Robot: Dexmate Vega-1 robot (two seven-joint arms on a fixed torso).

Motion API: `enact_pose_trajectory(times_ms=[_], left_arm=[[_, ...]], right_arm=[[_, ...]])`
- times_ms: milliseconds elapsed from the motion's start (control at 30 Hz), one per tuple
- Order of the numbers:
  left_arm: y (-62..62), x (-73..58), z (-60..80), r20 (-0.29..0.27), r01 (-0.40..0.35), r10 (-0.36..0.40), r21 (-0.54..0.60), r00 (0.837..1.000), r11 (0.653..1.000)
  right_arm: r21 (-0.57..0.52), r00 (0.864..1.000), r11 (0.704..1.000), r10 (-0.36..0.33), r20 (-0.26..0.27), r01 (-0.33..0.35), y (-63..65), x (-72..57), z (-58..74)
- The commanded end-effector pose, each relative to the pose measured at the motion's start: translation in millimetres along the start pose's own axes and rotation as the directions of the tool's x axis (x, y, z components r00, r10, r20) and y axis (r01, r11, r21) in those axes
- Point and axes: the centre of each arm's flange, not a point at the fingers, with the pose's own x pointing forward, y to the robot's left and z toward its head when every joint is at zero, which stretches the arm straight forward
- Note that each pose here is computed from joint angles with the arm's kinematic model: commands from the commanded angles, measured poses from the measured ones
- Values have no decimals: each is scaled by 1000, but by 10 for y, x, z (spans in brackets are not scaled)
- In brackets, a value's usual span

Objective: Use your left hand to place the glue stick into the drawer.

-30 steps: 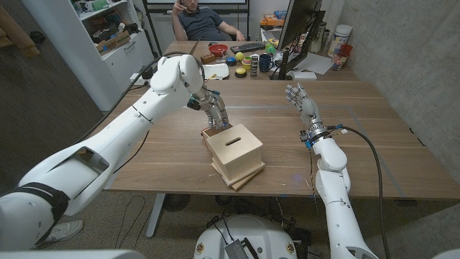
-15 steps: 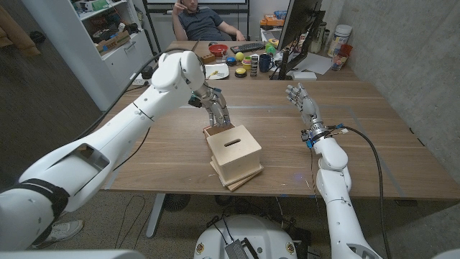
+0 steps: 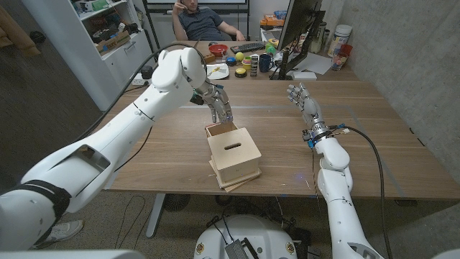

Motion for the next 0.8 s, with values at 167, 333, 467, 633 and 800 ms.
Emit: enact_pose_trajectory(times_ms=[167, 333, 467, 633, 800], left_arm=[[-7, -170, 142, 5, -34, 34, 16, 999, 999], [-12, -225, 170, 2, -45, 45, 21, 999, 999], [-20, -275, 174, 3, -56, 56, 19, 998, 998], [-28, -361, 163, 4, -75, 75, 13, 997, 997], [-50, -421, 142, 9, -100, 100, 7, 995, 995]], right_arm=[[7, 1000, 1000, 2, 11, -2, -39, -58, 14], [-2, 1000, 1000, -5, 16, 5, -47, -82, 32], [3, 1000, 1000, -9, 18, 9, -51, -100, 34], [6, 1000, 1000, -2, 16, 2, -21, -111, 33], [6, 1000, 1000, -7, 11, 7, -5, -130, 41]])
